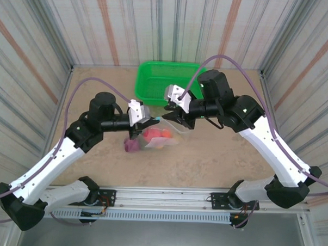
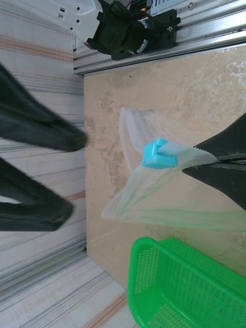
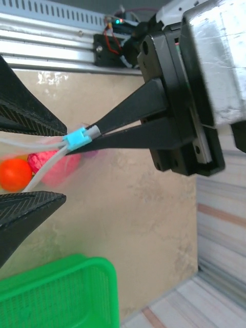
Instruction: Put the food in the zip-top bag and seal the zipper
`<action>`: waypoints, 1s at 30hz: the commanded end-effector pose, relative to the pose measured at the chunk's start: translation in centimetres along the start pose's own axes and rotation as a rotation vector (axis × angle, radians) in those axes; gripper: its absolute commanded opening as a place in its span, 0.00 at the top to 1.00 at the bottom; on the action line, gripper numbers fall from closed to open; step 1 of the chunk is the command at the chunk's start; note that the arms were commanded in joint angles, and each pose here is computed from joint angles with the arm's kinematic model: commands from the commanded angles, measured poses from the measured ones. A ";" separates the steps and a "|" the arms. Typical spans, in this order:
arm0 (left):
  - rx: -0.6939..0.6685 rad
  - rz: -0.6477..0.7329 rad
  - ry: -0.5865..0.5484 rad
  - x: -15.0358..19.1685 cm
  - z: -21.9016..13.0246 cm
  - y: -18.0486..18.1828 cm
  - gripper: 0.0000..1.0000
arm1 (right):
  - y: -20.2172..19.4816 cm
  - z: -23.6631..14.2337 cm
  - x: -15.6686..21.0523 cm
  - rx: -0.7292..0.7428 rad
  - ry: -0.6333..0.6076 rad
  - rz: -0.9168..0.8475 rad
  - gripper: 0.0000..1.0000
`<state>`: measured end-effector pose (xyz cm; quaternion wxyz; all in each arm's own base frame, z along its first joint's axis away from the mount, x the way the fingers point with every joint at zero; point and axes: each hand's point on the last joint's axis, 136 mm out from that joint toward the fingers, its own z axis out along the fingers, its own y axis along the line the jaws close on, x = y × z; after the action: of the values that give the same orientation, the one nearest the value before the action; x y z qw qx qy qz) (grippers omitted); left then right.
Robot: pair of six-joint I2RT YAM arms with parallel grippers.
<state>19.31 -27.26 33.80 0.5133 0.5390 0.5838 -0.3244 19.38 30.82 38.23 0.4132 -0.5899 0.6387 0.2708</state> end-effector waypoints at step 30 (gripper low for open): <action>0.039 -0.002 -0.045 -1.2 -0.6 -0.8 1.00 | 2.2 1.8 0.2 -0.128 -0.022 -0.064 0.88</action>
<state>18.60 -27.30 34.05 0.5108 0.5422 0.5749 -0.3386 18.25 32.39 36.78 0.3985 -0.6241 0.6053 0.2922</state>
